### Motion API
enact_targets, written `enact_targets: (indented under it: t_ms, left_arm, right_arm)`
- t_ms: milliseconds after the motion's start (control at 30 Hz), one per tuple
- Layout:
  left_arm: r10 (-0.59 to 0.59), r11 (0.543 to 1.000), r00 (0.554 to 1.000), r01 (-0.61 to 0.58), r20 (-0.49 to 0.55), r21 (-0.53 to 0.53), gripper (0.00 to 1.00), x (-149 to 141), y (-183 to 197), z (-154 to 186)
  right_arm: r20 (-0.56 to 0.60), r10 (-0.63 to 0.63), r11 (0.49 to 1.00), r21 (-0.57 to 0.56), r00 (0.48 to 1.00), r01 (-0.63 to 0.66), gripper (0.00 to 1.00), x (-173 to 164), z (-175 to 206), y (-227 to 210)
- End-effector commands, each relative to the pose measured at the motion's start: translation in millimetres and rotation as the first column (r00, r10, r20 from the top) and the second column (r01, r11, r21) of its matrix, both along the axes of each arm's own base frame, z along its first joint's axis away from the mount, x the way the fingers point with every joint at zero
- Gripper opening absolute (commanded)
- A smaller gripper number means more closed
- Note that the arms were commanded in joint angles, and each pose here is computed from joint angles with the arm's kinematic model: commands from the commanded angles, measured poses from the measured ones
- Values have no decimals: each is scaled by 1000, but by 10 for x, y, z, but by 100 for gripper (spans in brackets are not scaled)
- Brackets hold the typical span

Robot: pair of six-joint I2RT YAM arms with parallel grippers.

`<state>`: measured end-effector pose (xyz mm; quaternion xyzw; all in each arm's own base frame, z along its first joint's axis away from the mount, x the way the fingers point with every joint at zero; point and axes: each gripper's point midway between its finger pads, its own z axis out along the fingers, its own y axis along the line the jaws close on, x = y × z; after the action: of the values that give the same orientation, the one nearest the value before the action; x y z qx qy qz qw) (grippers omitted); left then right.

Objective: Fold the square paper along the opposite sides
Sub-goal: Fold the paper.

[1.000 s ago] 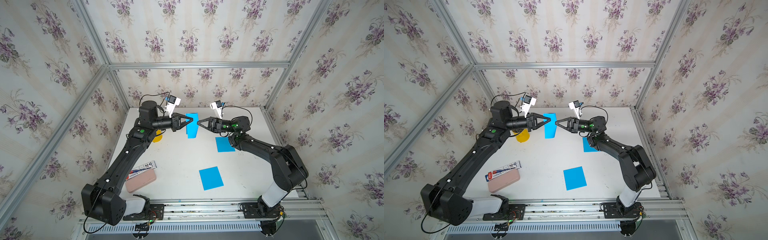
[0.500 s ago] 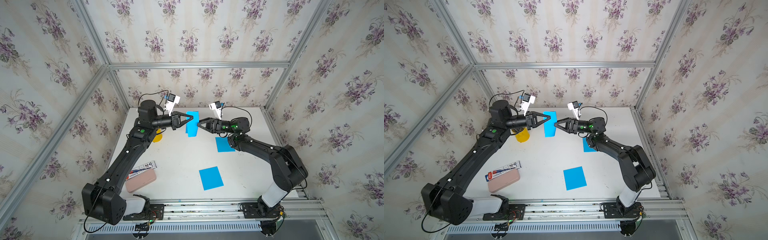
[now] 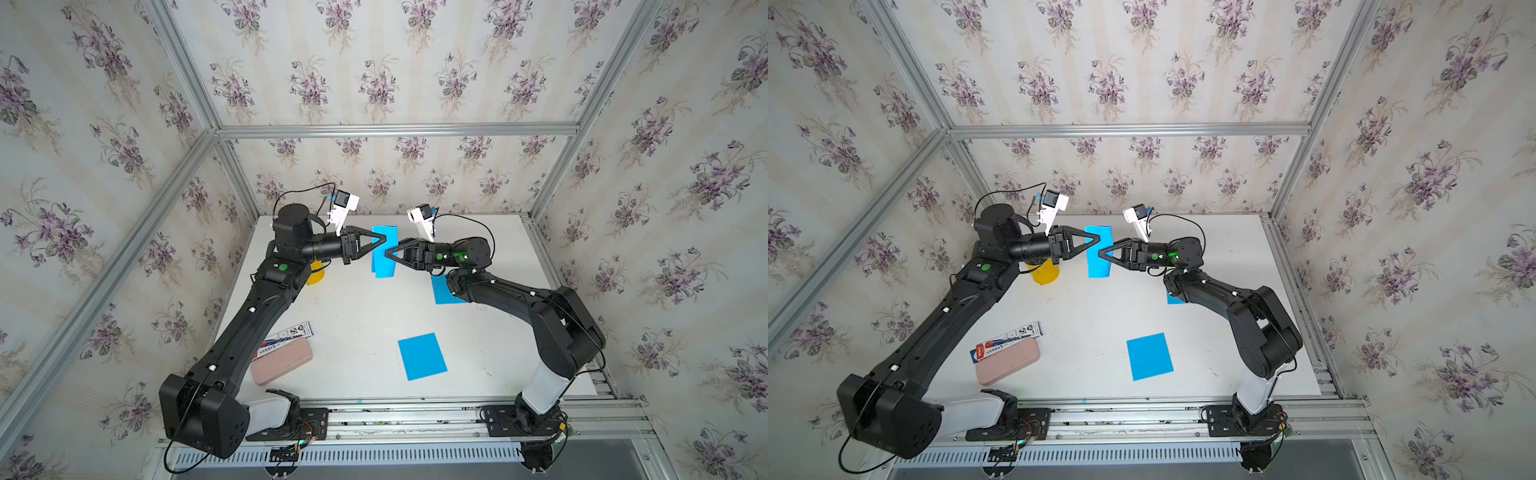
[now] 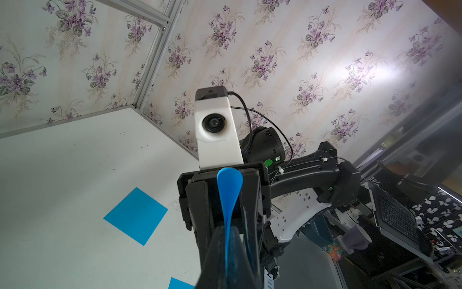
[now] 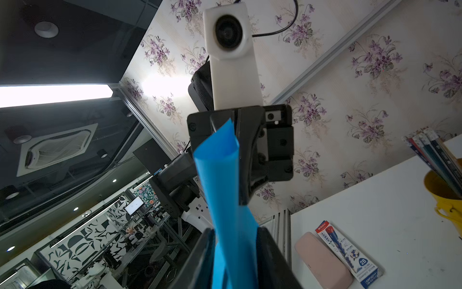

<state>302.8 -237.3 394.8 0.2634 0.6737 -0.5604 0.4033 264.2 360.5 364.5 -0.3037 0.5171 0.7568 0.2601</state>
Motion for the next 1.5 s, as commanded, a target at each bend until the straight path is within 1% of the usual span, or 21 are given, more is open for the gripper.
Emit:
enact_targets:
  t_ms: [0,100,267,400,500,567,633,767,900,933,967,1233,1267,1333,1400,1433,1467]
  left_arm:
    - [-13,1000,1000,13,19,2,4,-18,-14,18]
    - [-11,1000,1000,11,20,3,5,1,-19,12]
    - [-20,1000,1000,20,22,3,13,18,-40,30]
    - [-20,1000,1000,20,18,3,16,29,-48,23]
    - [-20,1000,1000,20,16,5,22,30,-48,11]
    - [-16,1000,1000,16,9,5,31,37,-47,-8]
    - [-17,1000,1000,17,3,5,37,40,-49,-23]
    - [-18,1000,999,18,-28,3,42,35,-49,-91]
    - [-20,1000,999,20,-42,2,44,5,-47,-150]
    - [-22,1000,999,22,-42,-1,44,-8,-48,-149]
    - [-27,1000,999,27,-41,-4,41,-21,-54,-146]
    - [-40,999,999,40,-32,-13,8,-55,-99,-97]
    - [-40,999,999,39,-30,-12,4,-59,-98,-92]
    - [-32,999,999,32,-34,-4,0,-59,-91,-101]
    - [-15,1000,999,15,-42,15,0,-42,-75,-127]
    - [-9,1000,999,10,-51,29,0,-36,-71,-154]
    - [-5,999,998,7,-62,44,0,-35,-66,-181]
  right_arm:
    - [27,21,999,23,999,-22,28,-61,72,-25]
    - [26,20,1000,23,999,-21,24,-60,70,-25]
    - [20,12,1000,22,1000,-13,14,-25,60,-49]
    - [19,4,1000,25,1000,-5,8,-12,64,-80]
    - [16,4,1000,25,1000,-4,7,-14,66,-89]
    - [17,0,1000,26,1000,0,7,-9,69,-101]
    - [18,-6,1000,28,1000,5,7,-2,78,-119]
    - [19,-24,999,30,1000,24,7,20,92,-158]
    - [26,-38,999,23,999,38,7,32,94,-168]
    - [27,-41,999,22,999,40,7,32,95,-168]
    - [27,-44,999,21,999,43,7,36,89,-169]
    - [27,-52,998,19,998,52,7,37,70,-173]
    - [27,-55,998,19,998,54,7,37,69,-175]
    - [27,-58,998,18,998,57,7,32,63,-179]
    - [29,-60,998,16,998,60,12,29,58,-182]
    - [27,-61,998,13,998,61,17,25,45,-184]
    - [25,-92,996,10,995,92,23,116,25,-270]
